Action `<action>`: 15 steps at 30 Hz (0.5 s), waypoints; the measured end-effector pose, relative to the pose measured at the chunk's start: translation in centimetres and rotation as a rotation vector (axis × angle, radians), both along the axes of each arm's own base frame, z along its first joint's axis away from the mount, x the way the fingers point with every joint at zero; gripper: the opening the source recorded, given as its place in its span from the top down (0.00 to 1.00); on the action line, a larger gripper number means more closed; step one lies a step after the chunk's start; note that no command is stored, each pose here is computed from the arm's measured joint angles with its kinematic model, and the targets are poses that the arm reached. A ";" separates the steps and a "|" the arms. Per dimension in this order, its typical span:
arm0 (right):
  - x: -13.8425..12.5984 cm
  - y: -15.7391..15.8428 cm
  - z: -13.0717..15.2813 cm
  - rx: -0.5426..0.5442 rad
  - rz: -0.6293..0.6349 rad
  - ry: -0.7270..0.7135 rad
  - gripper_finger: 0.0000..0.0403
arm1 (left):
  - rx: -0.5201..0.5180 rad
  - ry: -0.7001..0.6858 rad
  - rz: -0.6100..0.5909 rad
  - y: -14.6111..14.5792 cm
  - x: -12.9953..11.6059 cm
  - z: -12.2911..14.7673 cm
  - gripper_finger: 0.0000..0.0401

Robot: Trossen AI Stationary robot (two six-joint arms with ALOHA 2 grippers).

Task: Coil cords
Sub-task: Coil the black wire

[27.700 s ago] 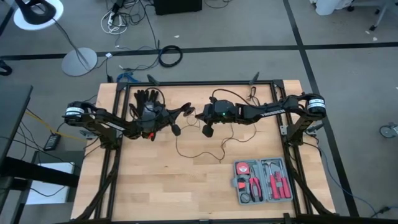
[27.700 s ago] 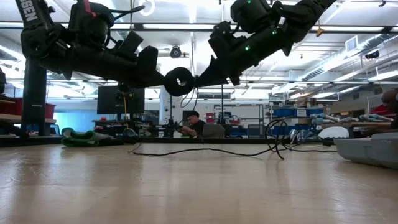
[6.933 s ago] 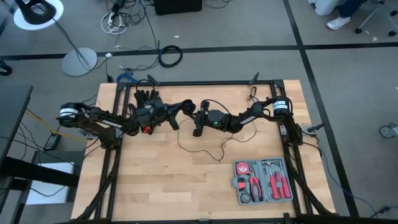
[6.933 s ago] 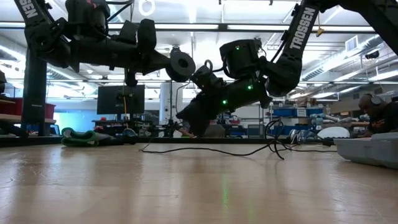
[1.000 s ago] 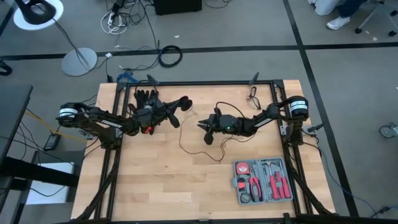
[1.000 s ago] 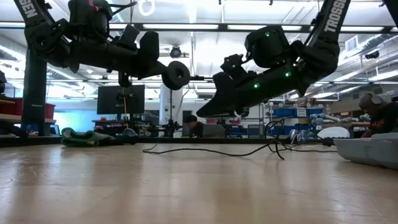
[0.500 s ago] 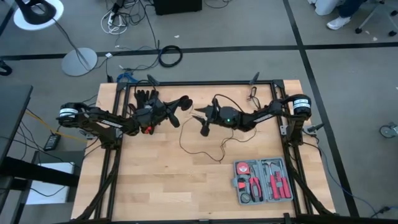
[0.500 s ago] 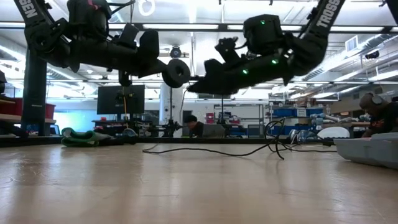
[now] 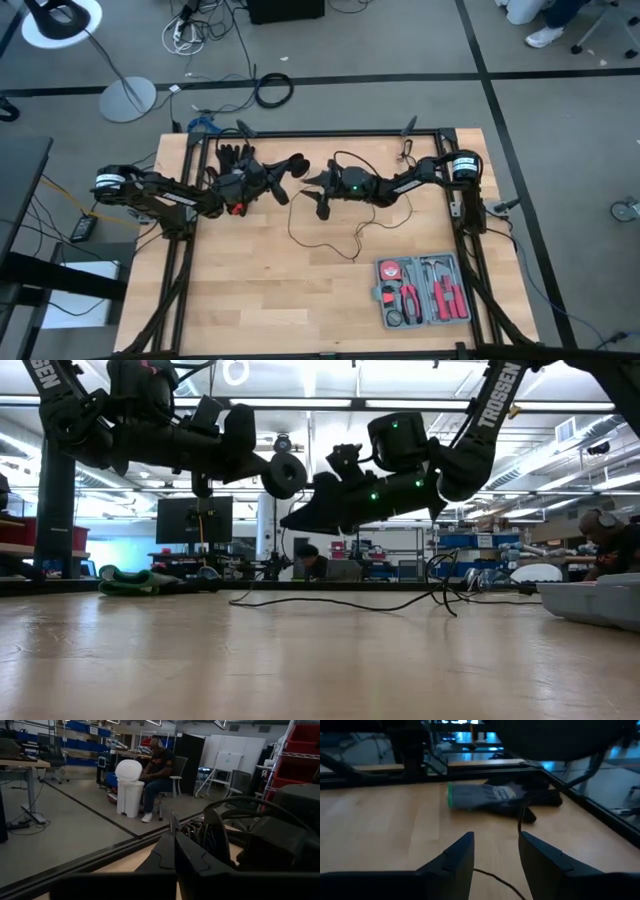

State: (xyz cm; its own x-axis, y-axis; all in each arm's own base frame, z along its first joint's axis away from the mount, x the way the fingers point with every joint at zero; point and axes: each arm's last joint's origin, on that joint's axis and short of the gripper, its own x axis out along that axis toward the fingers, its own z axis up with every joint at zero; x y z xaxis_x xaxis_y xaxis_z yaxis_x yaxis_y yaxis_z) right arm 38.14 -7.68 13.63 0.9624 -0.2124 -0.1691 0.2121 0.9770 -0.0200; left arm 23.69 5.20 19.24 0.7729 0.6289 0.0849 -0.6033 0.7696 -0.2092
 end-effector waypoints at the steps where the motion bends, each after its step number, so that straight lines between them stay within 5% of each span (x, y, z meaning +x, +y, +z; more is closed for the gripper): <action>1: 0.0 0.0 0.0 -0.004 -0.012 -0.001 0.62 | 0.000 0.000 -0.004 0.0 0.0 0.0 1.00; 11: 0.0 -0.2 0.1 -0.025 -0.065 -0.015 0.64 | 0.000 -0.003 -0.006 0.0 0.0 0.0 1.00; 15: 0.0 -0.3 0.1 -0.027 -0.082 -0.015 0.76 | -0.002 -0.011 -0.006 0.0 0.0 0.1 1.00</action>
State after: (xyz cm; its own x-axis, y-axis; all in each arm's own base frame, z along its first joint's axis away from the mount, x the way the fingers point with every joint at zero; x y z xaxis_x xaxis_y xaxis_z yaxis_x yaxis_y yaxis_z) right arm 38.12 -7.94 13.78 0.9441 -0.2944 -0.1480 0.2914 0.9557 -0.0420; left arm 23.69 5.18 19.31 0.7759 0.6240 0.0926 -0.5958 0.7732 -0.2173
